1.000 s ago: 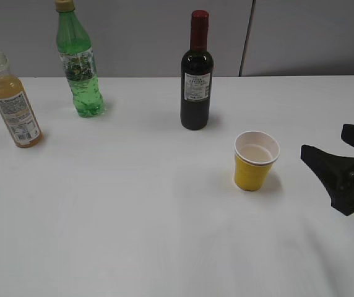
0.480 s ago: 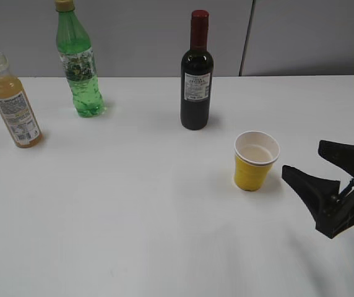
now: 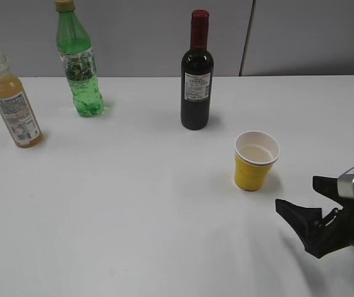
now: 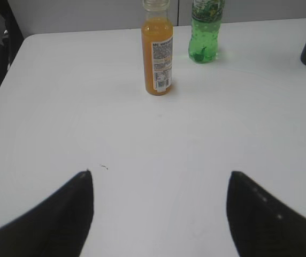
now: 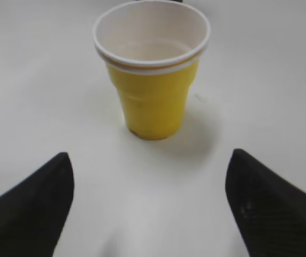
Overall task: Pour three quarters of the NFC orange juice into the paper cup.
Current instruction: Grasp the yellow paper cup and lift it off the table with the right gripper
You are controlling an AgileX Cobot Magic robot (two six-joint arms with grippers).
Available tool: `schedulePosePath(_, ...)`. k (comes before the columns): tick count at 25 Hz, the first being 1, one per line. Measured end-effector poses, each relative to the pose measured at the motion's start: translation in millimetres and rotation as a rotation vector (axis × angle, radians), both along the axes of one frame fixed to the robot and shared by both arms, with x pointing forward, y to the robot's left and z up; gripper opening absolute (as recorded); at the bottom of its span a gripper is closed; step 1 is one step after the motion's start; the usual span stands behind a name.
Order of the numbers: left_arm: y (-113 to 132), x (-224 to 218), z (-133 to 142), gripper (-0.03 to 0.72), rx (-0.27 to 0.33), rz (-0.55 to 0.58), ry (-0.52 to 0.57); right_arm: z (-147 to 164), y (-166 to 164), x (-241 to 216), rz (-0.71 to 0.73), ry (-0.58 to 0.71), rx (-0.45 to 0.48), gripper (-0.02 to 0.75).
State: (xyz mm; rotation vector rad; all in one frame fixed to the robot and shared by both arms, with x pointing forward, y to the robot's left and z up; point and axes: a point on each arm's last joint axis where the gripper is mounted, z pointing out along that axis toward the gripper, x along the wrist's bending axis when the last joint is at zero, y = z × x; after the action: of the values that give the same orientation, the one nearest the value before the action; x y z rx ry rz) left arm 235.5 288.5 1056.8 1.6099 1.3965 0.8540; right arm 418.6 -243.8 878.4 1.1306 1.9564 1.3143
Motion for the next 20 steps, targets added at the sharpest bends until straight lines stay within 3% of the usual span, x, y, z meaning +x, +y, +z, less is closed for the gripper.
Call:
schedulePosePath(10,0.0,0.0,0.0,0.589,0.000,0.000,0.000,-4.4,1.4,13.5,0.001,-0.007,-0.001,0.677)
schedulePosePath(20,0.0,0.0,0.0,0.589,0.000,0.000,0.000,-30.4,13.1,28.1,0.087,0.063,-0.007,0.676)
